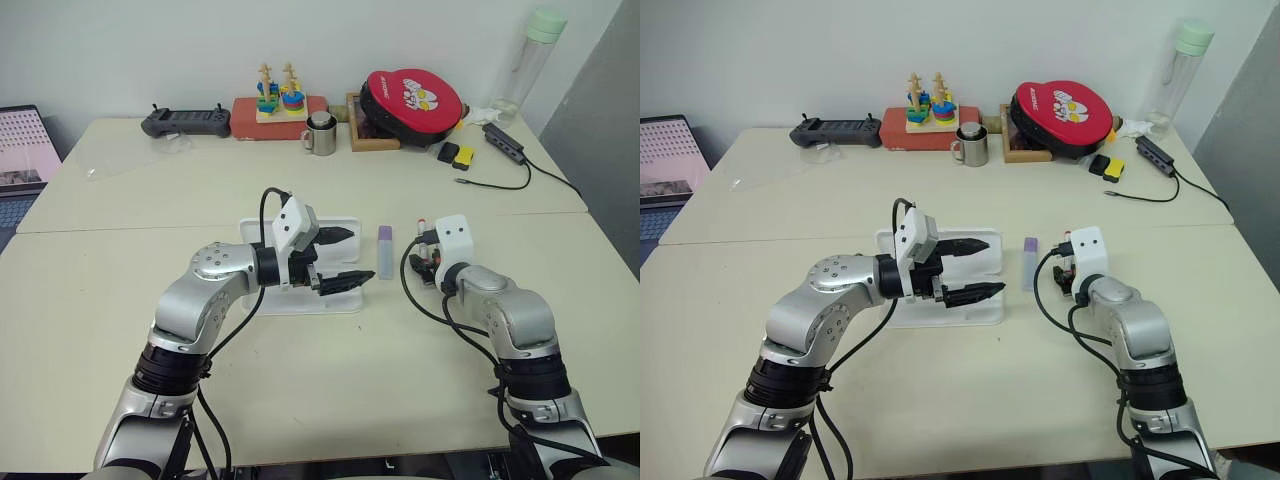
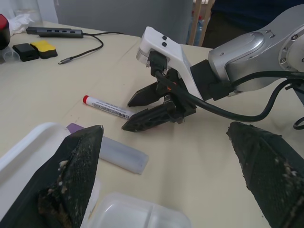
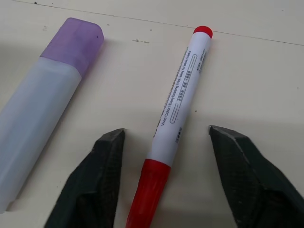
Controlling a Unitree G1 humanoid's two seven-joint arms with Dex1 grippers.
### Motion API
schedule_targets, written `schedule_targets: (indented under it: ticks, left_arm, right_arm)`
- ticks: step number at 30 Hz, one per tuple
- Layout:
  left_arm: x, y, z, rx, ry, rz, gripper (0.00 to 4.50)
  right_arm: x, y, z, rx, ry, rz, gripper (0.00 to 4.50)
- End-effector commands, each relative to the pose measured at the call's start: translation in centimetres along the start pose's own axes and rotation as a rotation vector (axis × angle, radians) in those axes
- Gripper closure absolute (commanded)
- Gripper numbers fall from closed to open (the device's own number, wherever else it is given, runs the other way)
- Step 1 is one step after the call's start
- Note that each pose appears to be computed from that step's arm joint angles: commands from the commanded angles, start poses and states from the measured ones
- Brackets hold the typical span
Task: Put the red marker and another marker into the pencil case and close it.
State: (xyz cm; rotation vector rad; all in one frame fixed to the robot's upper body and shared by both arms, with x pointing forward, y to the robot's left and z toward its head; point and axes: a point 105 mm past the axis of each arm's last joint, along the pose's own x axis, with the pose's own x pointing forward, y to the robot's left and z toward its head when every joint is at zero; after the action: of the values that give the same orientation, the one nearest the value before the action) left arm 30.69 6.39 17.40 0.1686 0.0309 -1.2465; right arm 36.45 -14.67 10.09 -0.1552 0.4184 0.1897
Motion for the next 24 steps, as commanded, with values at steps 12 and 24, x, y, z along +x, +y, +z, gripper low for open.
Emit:
schedule_targets:
  ticks: [12,24]
  left_arm:
    - [-0.9,0.7,1.9,0.042,-0.046,0.035,0.00]
    - [-14.7,0.3,-2.9,-0.110,0.142,0.419,0.00]
  right_arm:
    - [-0.9,-2.2,4.8,0.013,-0.212,-0.056,4.24]
    - [-7.3,11.9,12.8,-0.407,-0.548,0.923,4.24]
